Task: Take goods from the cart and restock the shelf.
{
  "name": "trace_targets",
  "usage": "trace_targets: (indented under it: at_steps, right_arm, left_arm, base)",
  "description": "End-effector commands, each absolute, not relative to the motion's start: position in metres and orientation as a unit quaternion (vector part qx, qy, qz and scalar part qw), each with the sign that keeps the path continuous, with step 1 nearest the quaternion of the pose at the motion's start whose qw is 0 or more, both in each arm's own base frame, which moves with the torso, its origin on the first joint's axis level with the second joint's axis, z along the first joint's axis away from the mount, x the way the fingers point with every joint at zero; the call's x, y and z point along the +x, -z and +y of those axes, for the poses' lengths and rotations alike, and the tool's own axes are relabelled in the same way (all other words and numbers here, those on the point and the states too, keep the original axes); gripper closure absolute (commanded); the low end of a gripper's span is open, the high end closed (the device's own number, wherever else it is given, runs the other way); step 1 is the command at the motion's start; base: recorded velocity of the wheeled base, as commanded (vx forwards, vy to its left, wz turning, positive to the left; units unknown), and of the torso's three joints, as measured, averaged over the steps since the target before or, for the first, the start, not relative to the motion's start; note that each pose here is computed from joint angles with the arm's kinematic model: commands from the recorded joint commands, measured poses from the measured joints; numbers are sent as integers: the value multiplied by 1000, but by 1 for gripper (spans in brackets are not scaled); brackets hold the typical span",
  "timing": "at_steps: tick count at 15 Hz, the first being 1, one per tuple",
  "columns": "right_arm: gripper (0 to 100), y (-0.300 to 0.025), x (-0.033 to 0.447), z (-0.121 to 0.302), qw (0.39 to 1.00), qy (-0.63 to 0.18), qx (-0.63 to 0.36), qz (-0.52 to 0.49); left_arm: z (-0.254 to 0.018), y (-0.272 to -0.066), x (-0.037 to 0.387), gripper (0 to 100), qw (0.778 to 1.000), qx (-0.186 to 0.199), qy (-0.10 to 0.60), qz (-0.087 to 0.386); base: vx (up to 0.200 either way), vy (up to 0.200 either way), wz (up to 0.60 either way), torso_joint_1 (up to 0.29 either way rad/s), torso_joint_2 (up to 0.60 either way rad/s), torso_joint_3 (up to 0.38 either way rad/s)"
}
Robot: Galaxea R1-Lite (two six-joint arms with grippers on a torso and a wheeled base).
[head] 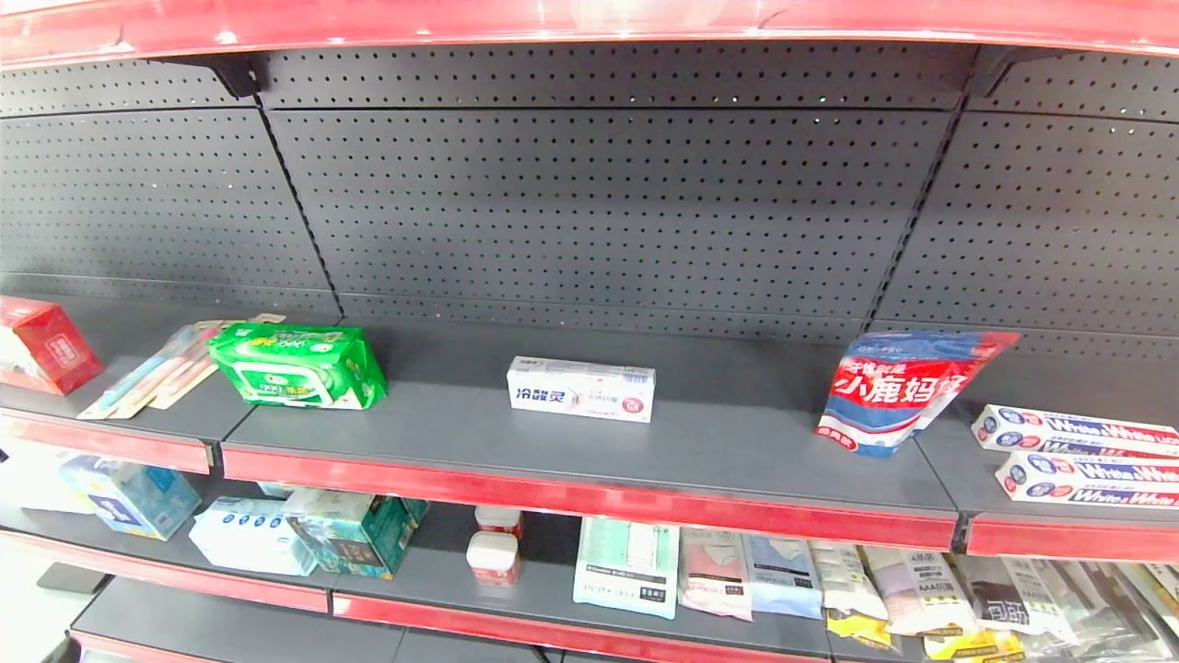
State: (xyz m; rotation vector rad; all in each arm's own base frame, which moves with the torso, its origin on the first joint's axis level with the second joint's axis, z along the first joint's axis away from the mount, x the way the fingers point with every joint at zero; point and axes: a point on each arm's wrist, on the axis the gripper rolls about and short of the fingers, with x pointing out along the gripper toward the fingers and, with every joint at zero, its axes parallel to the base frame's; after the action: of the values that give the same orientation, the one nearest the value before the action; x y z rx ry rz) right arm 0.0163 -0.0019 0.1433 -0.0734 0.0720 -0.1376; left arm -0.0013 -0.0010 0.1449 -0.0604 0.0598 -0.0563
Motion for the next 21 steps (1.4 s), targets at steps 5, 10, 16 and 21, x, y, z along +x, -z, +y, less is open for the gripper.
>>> trace_targets:
  at_steps: [5,10,16,21]
  right_arm:
    - [100,-144,11,-1,995,72,-63,17]
    - [100,-144,11,-1,995,69,-72,19]
    - [100,-142,9,0,995,64,-75,16]
    - [100,-135,6,0,995,64,-75,11]
  left_arm:
    - [-6,-178,191,0,993,-65,12,94]
    - [-52,-156,279,0,992,-59,57,99]
    - [-103,-147,337,0,987,-94,54,121]
    - [-144,-133,379,0,980,-116,56,149]
  base:
    - [0,0,0,0,0,0]
    - [0,0,0,0,0,0]
    - [0,0,0,0,0,0]
    - [0,0,0,0,0,0]
